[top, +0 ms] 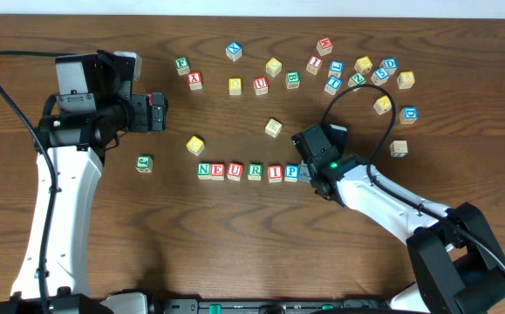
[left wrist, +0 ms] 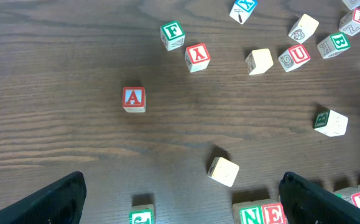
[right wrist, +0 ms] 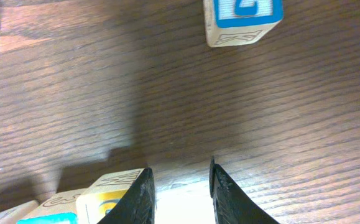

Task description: Spell out NEURIPS

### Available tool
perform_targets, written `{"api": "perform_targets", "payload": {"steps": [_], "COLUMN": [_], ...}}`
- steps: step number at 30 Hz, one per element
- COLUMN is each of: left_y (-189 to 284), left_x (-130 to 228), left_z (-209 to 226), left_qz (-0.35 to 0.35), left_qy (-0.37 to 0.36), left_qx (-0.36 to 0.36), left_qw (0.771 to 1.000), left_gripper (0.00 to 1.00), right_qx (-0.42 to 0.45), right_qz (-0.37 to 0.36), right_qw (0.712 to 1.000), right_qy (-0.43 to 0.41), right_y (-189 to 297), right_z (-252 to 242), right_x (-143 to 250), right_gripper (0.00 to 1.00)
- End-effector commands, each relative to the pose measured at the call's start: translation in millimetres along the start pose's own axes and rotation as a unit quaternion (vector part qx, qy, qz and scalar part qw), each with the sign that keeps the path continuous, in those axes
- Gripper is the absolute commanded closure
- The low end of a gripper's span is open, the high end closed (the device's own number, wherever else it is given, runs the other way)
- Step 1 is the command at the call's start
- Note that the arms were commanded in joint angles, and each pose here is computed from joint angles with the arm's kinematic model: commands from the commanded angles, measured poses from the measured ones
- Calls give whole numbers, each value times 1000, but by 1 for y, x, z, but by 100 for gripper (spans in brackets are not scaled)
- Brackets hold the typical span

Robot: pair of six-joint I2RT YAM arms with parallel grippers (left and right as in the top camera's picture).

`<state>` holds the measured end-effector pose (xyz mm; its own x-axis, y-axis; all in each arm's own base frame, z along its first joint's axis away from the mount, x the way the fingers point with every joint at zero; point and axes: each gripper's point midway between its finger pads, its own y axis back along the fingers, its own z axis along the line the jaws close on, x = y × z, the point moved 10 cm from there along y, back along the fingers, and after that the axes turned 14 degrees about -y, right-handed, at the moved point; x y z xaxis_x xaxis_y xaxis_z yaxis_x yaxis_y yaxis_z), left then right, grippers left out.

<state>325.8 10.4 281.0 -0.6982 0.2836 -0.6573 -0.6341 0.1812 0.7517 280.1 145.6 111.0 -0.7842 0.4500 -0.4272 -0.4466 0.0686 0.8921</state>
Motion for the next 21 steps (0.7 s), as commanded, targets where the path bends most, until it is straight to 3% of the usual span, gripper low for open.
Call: {"api": "perform_targets", "payload": {"steps": [1,21], "left_y": [6,6], "left_x": [-7,-7], "left_z": [1,1], "left_qz": [-14,-14], "left_qy": [-1,-1], "left_qx": [0,0], "left_qw": [1000,1000], "left_gripper": [3,2], "right_qx": [4,-2], "right_qz": [2,10], "right_qw": [1000,1000], "right_qy": [10,10], "right_y": [-2,-2], "right_z": [0,1], "right_x": [5,6], "right_gripper": [75,76]}}
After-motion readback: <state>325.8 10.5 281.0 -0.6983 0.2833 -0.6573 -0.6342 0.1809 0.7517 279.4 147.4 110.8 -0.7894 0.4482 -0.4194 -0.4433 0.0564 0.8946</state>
